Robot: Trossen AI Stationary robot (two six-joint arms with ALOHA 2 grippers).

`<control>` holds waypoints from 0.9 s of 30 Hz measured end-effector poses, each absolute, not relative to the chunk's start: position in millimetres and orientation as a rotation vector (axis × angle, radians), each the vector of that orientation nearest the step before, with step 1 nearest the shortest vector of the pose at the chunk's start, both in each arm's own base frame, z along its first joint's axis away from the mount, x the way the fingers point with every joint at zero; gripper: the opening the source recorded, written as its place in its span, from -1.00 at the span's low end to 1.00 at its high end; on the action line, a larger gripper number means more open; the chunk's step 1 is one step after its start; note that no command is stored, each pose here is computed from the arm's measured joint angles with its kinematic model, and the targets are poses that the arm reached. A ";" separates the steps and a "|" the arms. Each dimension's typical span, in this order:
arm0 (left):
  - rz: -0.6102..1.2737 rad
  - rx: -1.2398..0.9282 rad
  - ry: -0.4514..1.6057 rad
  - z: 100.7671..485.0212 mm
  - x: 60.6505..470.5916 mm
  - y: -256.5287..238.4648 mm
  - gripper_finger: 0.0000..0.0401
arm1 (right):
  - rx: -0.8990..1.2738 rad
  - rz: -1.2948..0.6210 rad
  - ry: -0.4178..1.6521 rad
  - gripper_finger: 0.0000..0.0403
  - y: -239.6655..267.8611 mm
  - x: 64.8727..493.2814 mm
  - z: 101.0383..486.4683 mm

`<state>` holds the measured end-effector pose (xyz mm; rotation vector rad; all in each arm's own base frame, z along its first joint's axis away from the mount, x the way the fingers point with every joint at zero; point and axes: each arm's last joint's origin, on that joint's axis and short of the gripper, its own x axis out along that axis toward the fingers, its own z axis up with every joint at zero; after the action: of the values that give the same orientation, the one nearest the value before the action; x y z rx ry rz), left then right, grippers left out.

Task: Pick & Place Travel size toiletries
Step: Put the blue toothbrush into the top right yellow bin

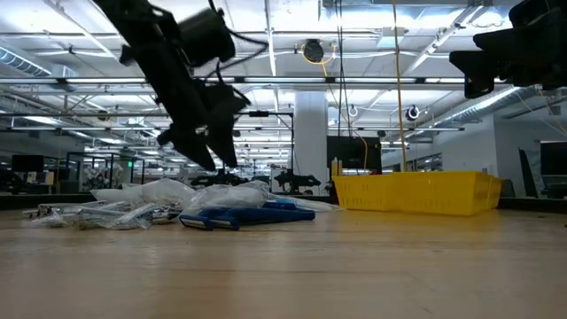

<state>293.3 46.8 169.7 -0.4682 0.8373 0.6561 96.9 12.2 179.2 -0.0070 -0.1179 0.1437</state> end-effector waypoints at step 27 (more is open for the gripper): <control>0.758 -0.516 1.004 128.4 289.5 81.0 -0.05 | -0.007 0.143 -0.121 -0.05 12.2 97.0 179.6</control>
<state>289.5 81.0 128.4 -0.5164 1.0036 0.7582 97.0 12.2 179.6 -0.0070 -0.1214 0.1433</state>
